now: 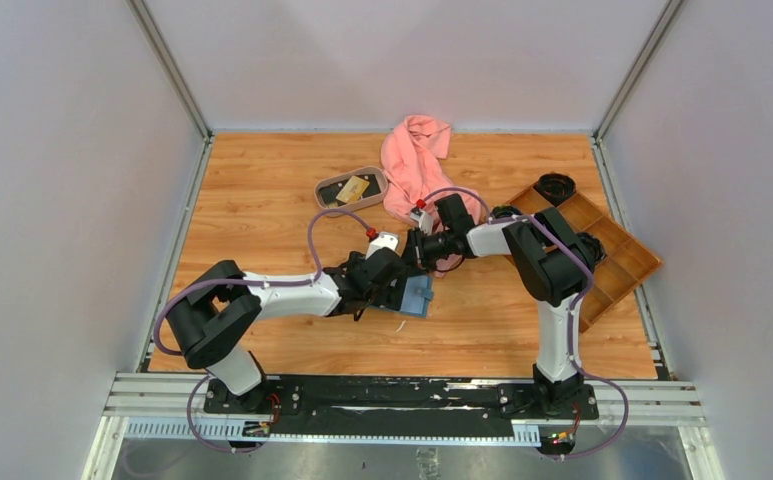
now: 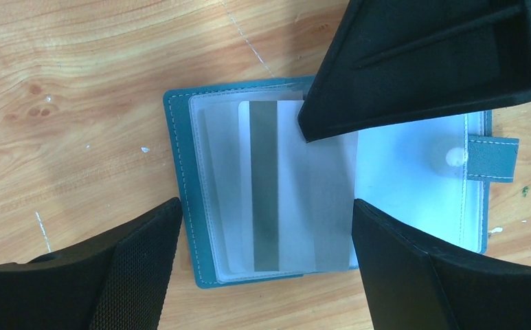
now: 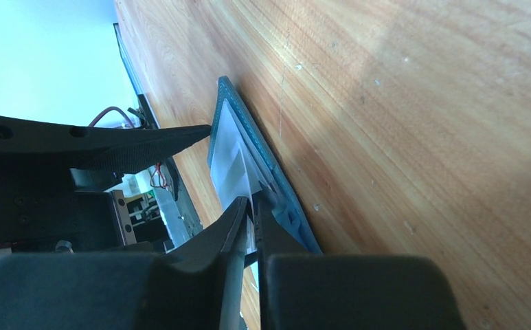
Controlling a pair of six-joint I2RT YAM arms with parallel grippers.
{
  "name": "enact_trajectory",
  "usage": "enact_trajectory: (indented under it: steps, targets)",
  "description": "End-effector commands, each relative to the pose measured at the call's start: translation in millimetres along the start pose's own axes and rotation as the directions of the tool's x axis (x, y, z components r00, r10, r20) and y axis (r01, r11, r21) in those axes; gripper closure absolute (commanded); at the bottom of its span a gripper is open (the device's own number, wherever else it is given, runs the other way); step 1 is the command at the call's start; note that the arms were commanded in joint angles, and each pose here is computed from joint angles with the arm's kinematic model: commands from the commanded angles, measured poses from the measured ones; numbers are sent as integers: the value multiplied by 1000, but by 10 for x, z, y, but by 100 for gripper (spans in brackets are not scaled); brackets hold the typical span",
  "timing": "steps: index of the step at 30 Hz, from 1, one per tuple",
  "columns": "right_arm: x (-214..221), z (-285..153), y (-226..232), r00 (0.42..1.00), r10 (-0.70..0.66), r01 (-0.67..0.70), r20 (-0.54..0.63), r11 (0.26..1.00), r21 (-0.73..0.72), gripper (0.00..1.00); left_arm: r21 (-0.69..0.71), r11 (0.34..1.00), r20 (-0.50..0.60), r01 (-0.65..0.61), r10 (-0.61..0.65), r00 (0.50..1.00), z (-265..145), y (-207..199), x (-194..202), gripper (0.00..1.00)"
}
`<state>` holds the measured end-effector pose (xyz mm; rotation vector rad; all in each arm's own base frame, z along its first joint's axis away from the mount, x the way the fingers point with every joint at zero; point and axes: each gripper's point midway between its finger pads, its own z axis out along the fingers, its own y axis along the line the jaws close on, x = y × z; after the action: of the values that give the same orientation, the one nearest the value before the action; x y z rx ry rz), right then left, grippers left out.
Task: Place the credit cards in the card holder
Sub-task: Insert the credit card into the card holder.
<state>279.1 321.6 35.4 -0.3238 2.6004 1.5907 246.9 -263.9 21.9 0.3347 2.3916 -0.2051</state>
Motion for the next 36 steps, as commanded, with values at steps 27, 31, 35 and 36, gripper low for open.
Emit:
enact_trajectory:
  steps: [27, 31, 35, 36]
  targets:
    - [-180, -377, 225, 963, -269, 267, 0, 957, 109, 60, -61, 993, 31, 100, -98, 995, 81, 125, -8, 38]
    - [-161, -493, 330, 932, -362, 362, -17, 928, 91, 59, -37, 994, 27, 106, -105, 994, 73, 72, -28, 38]
    - [-127, -659, 451, 884, -468, 468, -17, 882, 47, 58, -25, 993, 29, 113, -112, 993, 63, 61, -18, 37]
    - [-116, -704, 471, 876, -482, 482, -12, 876, 33, 58, -21, 993, 32, 115, -115, 993, 60, 59, -19, 36]
